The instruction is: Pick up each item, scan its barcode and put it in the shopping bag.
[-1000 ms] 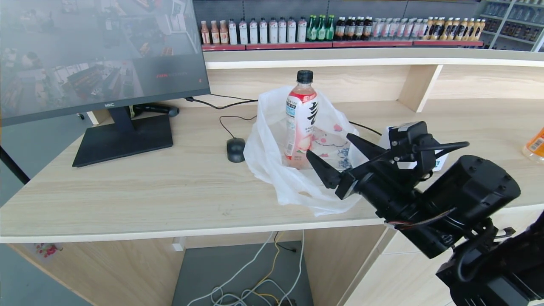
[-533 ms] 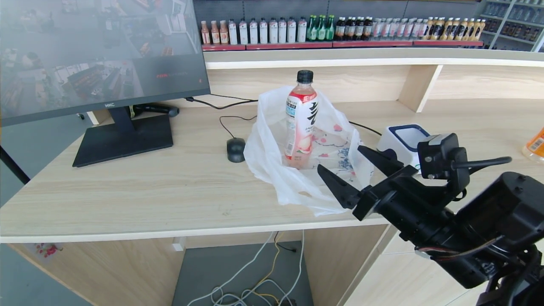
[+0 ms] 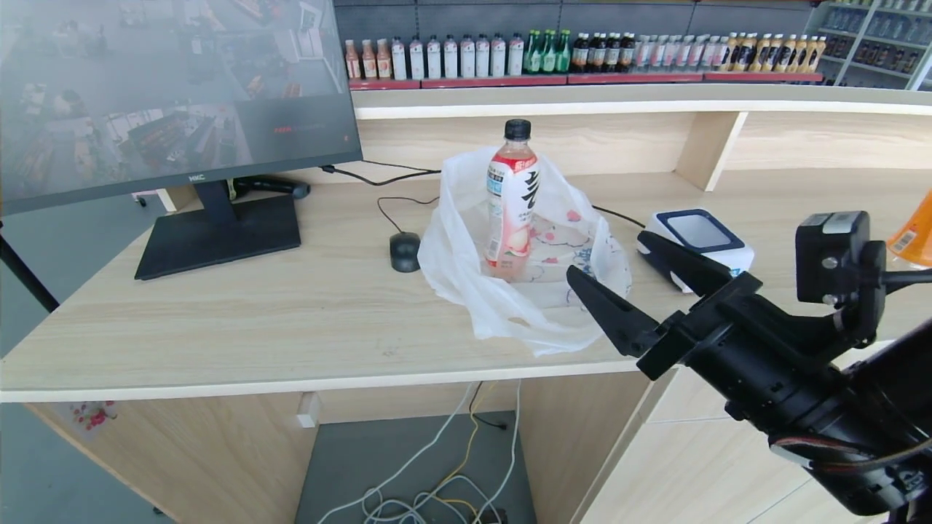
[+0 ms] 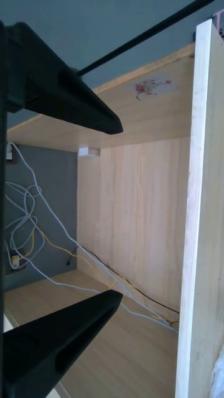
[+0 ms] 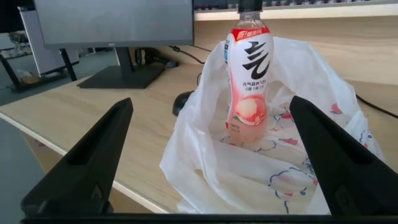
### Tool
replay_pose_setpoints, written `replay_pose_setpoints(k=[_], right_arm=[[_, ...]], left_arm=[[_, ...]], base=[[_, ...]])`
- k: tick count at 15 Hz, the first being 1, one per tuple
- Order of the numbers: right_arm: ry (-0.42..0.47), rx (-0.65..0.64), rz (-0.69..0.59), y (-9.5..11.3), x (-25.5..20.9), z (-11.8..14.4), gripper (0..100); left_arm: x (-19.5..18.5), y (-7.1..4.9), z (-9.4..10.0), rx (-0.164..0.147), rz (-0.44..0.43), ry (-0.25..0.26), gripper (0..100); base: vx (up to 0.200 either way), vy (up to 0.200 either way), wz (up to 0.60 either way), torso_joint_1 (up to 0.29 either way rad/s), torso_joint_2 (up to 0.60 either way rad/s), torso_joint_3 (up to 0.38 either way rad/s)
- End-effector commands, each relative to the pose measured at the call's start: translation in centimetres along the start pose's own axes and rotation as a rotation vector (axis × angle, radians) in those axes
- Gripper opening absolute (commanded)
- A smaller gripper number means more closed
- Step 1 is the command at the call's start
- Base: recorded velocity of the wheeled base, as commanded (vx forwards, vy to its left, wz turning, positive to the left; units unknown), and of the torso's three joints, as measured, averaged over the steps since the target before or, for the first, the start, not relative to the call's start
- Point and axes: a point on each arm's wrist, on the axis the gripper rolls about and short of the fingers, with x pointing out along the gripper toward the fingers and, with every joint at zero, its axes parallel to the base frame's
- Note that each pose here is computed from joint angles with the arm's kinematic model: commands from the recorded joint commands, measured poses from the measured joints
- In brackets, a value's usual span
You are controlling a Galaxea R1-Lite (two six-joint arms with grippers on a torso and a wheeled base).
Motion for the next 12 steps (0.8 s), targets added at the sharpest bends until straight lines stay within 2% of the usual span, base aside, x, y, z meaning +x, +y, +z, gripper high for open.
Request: replay_pose_setpoints(k=[1, 2, 7, 12], right_arm=[[-0.042, -0.001, -0.012, -0.3, -0.6, 1.3, 100], [-0.052, -0.006, -0.027, -0.7, -0.8, 1.6, 100], [-0.099, -0.028, -0.074, -1.8, -1.7, 3.0, 100], [-0.080, -0.041, -0.070, -1.7, -2.5, 2.8, 100]], left_arm=[[0.0, 0.0, 0.0, 0.002, 0.000, -0.001, 100], [0.0, 0.0, 0.0, 0.002, 0.000, -0.001, 100], [0.0, 0.0, 0.0, -0.007, 0.000, -0.001, 100], [0.0, 0.0, 0.0, -0.015, 0.002, -0.001, 100]], base=[[0.000, 0.000, 0.00, 0.000, 0.00, 0.000], [0.000, 0.000, 0.00, 0.000, 0.00, 0.000], [0.000, -0.200, 0.00, 0.001, 0.00, 0.000], [0.000, -0.200, 0.00, 0.000, 0.00, 0.003]])
